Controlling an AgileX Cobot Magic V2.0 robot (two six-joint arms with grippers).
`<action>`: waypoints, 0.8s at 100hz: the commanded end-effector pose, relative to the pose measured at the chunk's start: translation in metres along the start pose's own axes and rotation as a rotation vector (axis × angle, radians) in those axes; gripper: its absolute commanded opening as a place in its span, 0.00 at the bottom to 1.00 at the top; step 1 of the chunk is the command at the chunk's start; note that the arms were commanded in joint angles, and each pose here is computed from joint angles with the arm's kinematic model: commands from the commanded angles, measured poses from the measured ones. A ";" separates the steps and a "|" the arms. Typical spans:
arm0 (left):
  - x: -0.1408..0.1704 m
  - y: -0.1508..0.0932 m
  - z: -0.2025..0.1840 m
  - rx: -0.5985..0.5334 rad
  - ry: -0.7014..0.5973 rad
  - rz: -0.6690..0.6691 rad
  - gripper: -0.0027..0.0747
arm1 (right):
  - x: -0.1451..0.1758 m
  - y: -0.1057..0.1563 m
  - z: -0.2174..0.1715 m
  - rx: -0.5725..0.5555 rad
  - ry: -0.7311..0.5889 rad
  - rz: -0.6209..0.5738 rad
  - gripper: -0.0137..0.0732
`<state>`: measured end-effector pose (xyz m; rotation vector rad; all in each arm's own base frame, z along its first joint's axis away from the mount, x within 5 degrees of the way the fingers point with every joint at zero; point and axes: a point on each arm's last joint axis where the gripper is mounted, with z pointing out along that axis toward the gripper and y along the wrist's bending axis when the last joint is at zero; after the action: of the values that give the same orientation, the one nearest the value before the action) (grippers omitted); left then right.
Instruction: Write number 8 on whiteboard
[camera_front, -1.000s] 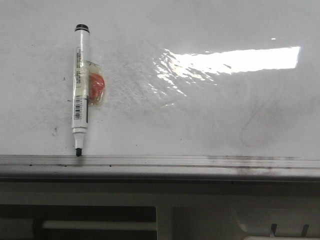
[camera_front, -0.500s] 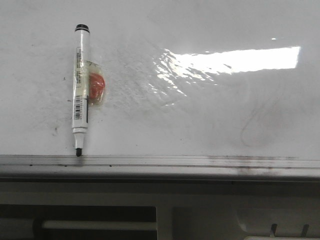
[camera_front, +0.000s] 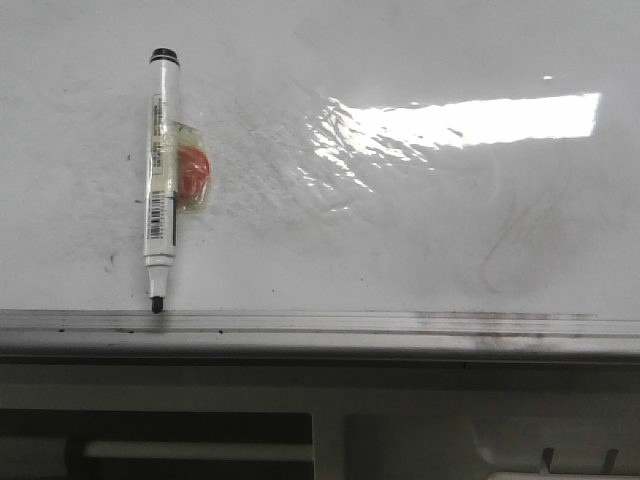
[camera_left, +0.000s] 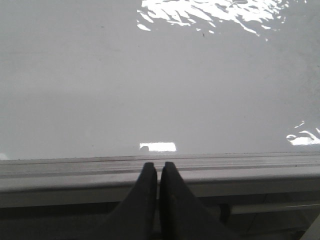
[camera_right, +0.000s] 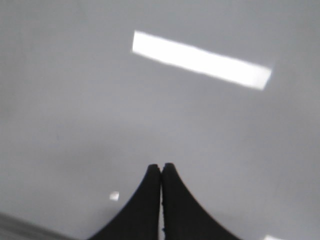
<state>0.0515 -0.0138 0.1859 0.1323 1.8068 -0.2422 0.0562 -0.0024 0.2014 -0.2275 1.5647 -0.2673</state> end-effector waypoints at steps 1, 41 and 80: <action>0.004 0.001 0.002 0.003 -0.077 -0.029 0.01 | -0.016 0.000 -0.003 0.012 -0.215 -0.020 0.08; -0.016 -0.006 -0.002 0.216 -0.216 -1.034 0.01 | -0.029 -0.010 -0.007 0.005 -0.256 0.662 0.08; -0.083 -0.027 -0.002 0.222 0.012 -0.390 0.03 | -0.099 -0.028 -0.002 -0.071 0.206 0.406 0.09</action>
<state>0.0523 -0.0339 0.2445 -0.1582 1.7368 -0.8216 0.0476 0.0051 0.2793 0.0963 1.7672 0.1613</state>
